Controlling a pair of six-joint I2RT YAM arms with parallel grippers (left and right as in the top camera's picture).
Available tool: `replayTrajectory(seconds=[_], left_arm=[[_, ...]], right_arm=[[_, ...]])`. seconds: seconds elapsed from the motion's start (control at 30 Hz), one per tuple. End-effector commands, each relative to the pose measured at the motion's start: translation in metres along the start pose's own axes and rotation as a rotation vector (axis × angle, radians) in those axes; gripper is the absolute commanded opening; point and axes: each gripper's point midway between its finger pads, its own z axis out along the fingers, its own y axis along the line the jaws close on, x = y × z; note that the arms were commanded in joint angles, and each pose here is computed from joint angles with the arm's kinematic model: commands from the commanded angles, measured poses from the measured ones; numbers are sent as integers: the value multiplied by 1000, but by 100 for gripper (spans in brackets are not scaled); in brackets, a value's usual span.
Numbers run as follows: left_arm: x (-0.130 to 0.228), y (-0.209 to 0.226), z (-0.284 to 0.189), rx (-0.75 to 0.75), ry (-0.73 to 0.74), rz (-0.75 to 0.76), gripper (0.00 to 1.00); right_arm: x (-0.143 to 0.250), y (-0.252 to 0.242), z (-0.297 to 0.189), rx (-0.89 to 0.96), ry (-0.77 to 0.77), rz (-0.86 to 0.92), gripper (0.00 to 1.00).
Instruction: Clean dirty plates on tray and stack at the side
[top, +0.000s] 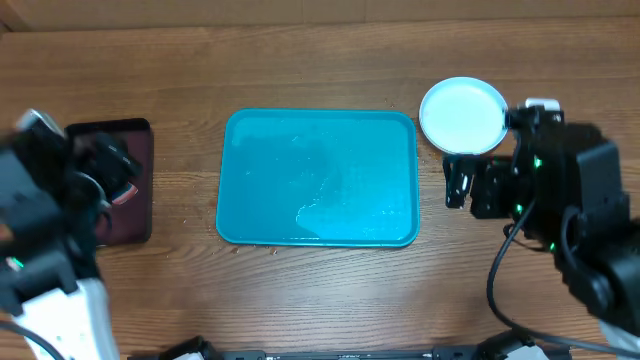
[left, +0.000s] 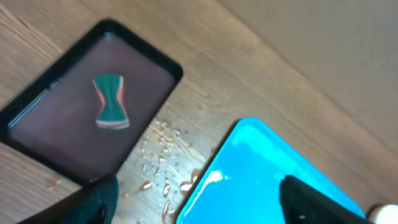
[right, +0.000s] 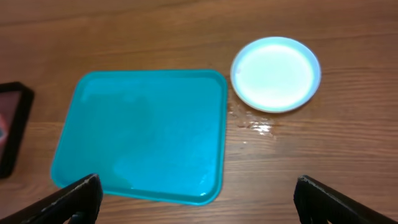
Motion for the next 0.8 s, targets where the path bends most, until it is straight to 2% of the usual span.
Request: replayTrajectory(seconds=[0.0, 0.23, 0.77], left_arm=[[27, 16, 11, -19, -5, -90, 100], [58, 33, 40, -62, 65, -296, 100], [94, 56, 96, -197, 279, -327, 100]], right_arm=[[13, -12, 13, 53, 0, -7, 100], [20, -13, 26, 70, 44, -13, 100], [3, -22, 27, 135, -29, -11, 100]])
